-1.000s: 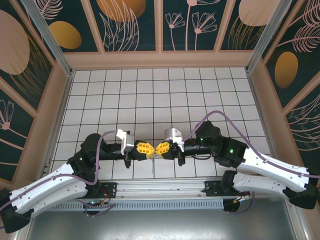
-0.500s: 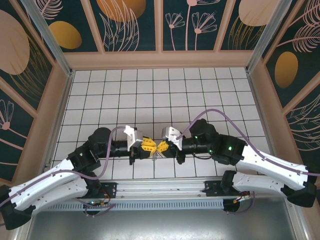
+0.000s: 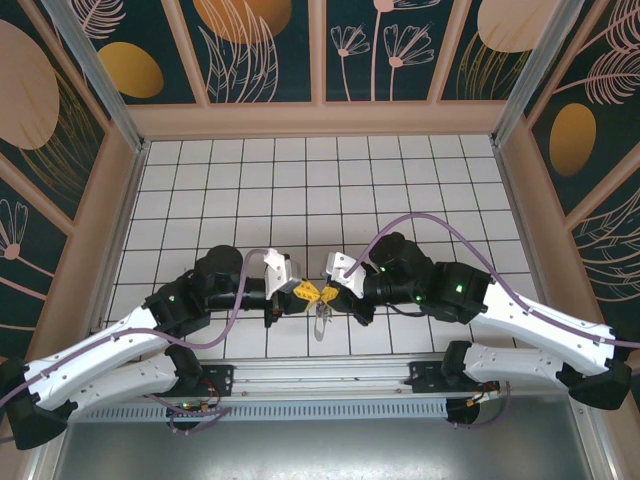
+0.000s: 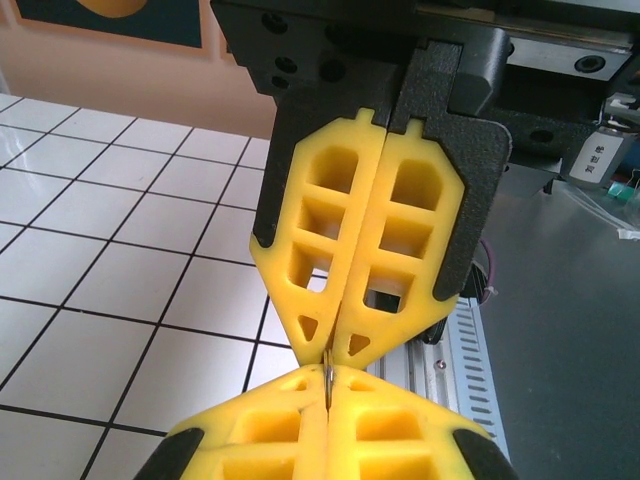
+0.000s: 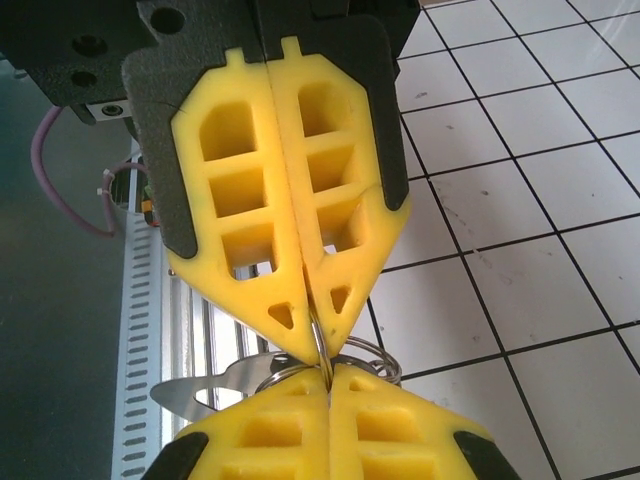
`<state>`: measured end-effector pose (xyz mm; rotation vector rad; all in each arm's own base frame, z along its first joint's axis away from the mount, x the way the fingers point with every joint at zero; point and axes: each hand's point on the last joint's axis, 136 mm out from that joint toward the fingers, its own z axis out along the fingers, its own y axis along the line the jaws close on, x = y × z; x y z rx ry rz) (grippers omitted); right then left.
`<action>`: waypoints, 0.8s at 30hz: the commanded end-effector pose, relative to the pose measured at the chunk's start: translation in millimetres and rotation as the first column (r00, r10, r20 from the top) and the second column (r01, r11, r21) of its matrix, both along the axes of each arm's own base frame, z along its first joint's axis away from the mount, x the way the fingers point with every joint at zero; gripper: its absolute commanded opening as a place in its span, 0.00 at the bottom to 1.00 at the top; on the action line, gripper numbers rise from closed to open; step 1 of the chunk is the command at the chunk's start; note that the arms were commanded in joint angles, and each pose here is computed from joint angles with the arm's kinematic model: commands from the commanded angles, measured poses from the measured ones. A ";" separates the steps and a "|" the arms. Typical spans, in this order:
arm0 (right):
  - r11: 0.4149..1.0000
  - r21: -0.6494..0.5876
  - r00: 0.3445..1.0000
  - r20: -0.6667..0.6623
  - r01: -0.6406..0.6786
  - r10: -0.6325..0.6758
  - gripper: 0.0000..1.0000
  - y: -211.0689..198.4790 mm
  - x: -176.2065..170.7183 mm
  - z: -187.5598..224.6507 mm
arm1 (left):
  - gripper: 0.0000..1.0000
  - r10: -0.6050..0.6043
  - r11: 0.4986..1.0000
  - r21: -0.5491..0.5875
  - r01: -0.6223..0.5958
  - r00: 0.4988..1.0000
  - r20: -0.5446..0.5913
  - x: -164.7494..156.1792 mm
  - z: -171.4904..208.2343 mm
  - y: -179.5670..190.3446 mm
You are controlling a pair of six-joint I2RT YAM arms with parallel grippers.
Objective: Put the keys on the keyring
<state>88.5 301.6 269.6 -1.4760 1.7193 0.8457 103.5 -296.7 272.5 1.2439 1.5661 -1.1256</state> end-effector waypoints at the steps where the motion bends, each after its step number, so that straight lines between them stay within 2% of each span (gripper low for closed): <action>1: 0.994 0.103 0.999 0.023 -0.026 0.024 0.00 7.1 -4.1 22.6 | 0.00 -0.014 0.996 -0.087 0.016 1.000 0.026 -6.5 21.0 4.0; 5: 0.977 0.201 0.997 -0.002 -0.076 0.078 0.12 12.8 -15.5 26.6 | 0.00 -0.023 0.982 -0.188 0.028 0.999 0.031 -11.9 36.1 6.7; 9: 0.957 0.270 0.993 -0.019 -0.109 0.118 0.16 19.0 -22.3 29.4 | 0.00 -0.020 0.974 -0.227 0.030 0.999 0.044 -13.2 38.7 8.5; 16: 0.952 0.286 0.993 -0.019 -0.108 0.118 0.14 21.6 -21.5 27.6 | 0.00 -0.022 0.943 -0.331 0.043 0.998 0.067 -16.9 48.2 12.1; 19: 0.951 0.293 0.994 -0.004 -0.101 0.107 0.11 20.6 -19.6 29.0 | 0.00 -0.032 0.924 -0.377 0.055 0.997 0.068 -20.0 50.8 14.0; 22: 0.948 0.300 0.995 0.020 -0.102 0.100 0.00 18.0 -18.8 32.6 | 0.00 -0.035 0.926 -0.373 0.052 0.998 0.052 -19.7 44.7 13.5; 24: 0.948 0.303 0.996 0.031 -0.093 0.088 0.00 15.1 -17.6 34.7 | 0.00 -0.032 0.939 -0.341 0.043 0.999 0.036 -18.1 39.0 11.8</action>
